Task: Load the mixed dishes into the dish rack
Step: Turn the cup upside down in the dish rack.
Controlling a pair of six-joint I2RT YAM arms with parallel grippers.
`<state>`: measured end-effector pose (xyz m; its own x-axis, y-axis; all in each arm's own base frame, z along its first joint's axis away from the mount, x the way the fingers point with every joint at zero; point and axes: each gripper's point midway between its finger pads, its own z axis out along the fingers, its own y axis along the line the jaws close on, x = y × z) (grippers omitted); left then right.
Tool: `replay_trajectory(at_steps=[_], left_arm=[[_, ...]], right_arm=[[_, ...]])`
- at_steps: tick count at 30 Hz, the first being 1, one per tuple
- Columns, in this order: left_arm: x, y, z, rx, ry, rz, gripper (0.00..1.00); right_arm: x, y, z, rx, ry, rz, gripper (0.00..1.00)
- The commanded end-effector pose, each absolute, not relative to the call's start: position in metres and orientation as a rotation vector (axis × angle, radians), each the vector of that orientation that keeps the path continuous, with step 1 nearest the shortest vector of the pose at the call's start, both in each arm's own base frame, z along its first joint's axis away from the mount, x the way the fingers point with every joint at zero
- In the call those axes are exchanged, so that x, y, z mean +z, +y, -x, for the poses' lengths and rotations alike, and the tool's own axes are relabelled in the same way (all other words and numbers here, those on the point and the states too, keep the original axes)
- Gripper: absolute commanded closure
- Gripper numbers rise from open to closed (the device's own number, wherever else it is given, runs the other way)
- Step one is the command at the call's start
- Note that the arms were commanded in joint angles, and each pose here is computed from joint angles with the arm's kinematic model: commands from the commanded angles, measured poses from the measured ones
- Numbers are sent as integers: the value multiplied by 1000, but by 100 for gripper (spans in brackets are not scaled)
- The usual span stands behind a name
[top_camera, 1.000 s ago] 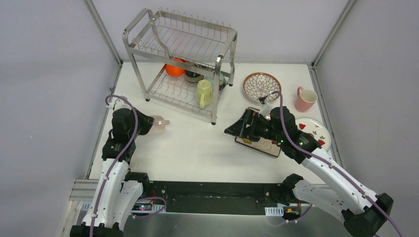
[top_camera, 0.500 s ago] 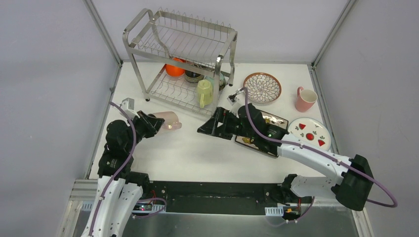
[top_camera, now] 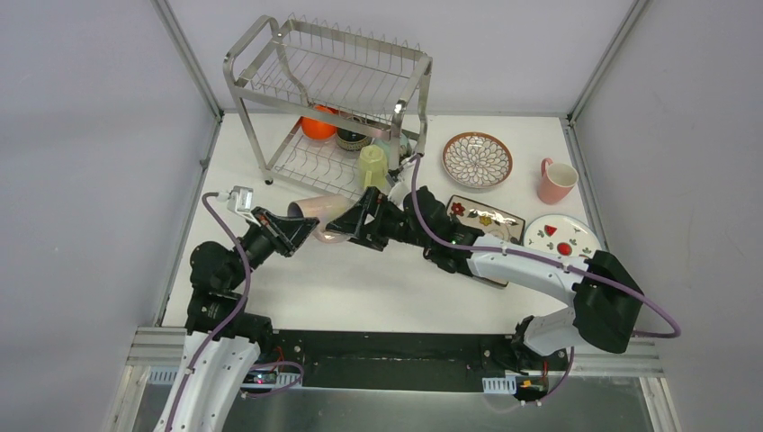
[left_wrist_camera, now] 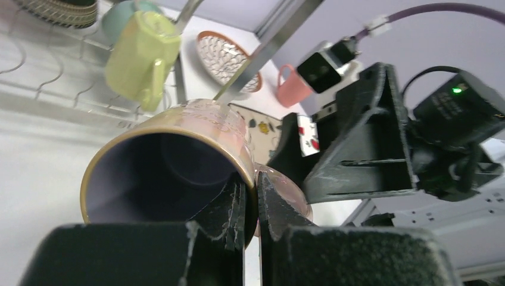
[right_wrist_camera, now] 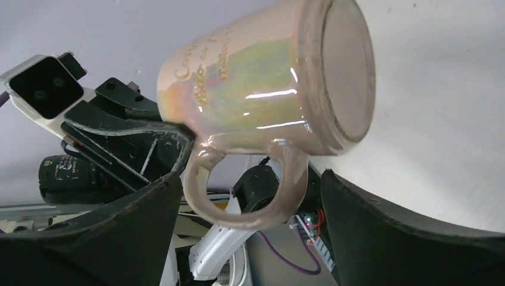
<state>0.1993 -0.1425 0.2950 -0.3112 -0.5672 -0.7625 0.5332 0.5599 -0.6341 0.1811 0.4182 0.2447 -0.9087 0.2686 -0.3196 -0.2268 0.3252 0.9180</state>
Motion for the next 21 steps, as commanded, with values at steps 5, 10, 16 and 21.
replay_trajectory(at_steps=[5, 10, 16, 21], left_arm=[[386, -154, -155, -1225, 1127, -199, 100], [385, -155, -153, -1240, 1100, -212, 100], [374, -156, -158, -1244, 1101, -202, 100], [370, -156, -162, -1231, 1113, -198, 100]], right_arm=[[314, 449, -170, 1858, 1941, 23, 17], [324, 450, -165, 1935, 1859, 51, 30], [336, 443, -160, 1960, 1800, 70, 63], [338, 433, -159, 1939, 1777, 58, 87]])
